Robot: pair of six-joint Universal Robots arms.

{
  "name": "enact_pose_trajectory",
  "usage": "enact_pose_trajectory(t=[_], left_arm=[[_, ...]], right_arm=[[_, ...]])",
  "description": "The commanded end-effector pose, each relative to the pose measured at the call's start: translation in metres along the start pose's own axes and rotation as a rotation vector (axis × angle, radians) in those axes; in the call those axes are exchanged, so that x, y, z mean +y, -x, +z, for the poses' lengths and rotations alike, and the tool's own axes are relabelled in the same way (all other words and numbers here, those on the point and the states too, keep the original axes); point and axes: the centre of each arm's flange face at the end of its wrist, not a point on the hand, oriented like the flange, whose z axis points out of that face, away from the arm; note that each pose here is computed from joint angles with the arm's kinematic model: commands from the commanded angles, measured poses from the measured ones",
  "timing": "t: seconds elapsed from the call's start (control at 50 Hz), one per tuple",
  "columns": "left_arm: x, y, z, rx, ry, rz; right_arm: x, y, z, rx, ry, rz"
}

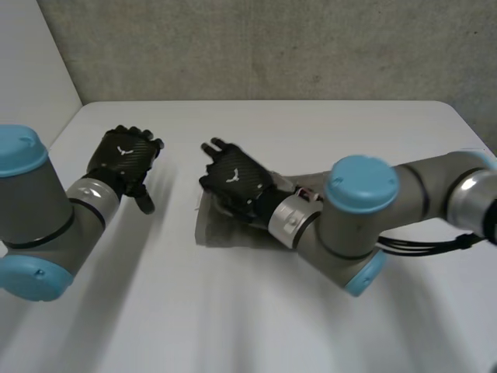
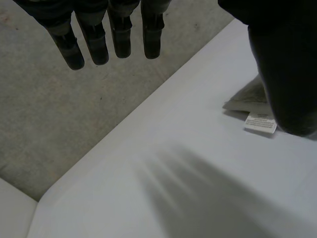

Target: Fold the towel.

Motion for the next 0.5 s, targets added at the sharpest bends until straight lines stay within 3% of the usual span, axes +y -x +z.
enact_pose_trajectory(t=[0.02,0.2,0.4,0.5], left_arm=[[0.001,-0.012,0.004,0.01,0.007,0.006],[-0.006,-0.012,0.011,-0.043,-0.038,-0.058],[-0.007,-0.018,0.009,-0.031,-0.037,-0.083],[-0.013,-0.042,0.005,0.029,-0.054,-0.091]], right_arm=[[0.009,0.012,0.011,-0.013,-0.02,0.012],[0.002,0.013,0.018,-0.031,-0.104,0.162],[0.013,0.005,0.011,0.069,0.036,0.167],[-0.013,-0.018,-0.018,0.102,0.083,0.233]])
